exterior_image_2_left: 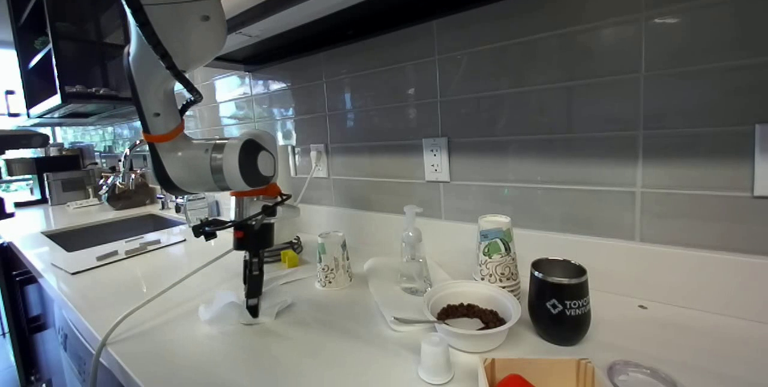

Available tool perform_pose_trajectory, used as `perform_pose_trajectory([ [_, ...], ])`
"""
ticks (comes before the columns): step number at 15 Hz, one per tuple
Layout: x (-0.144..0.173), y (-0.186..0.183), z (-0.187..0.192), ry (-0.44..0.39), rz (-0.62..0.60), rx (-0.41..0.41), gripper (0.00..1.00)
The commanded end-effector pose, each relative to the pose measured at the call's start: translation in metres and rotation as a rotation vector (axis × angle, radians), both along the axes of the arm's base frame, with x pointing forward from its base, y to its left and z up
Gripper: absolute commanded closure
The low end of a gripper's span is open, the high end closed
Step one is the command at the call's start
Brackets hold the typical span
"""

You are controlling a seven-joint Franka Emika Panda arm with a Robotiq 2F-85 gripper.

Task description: Use the napkin to wipe the table

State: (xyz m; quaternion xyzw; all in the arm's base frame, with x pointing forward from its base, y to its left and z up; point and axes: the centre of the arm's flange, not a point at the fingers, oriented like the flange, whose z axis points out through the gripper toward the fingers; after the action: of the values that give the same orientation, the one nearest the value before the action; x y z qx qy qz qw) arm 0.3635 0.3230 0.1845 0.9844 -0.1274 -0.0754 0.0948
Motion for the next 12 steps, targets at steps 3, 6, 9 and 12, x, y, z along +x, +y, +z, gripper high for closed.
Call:
perform_pose_trajectory([
  [3, 0.014, -0.037, -0.002, -0.041, -0.092, -0.028, 1.00],
  [6, 0.020, -0.065, -0.003, -0.051, -0.175, -0.049, 1.00],
  [9, 0.021, -0.087, -0.009, -0.031, -0.239, -0.066, 1.00],
  [12, 0.017, -0.084, -0.009, 0.006, -0.240, -0.037, 1.00],
])
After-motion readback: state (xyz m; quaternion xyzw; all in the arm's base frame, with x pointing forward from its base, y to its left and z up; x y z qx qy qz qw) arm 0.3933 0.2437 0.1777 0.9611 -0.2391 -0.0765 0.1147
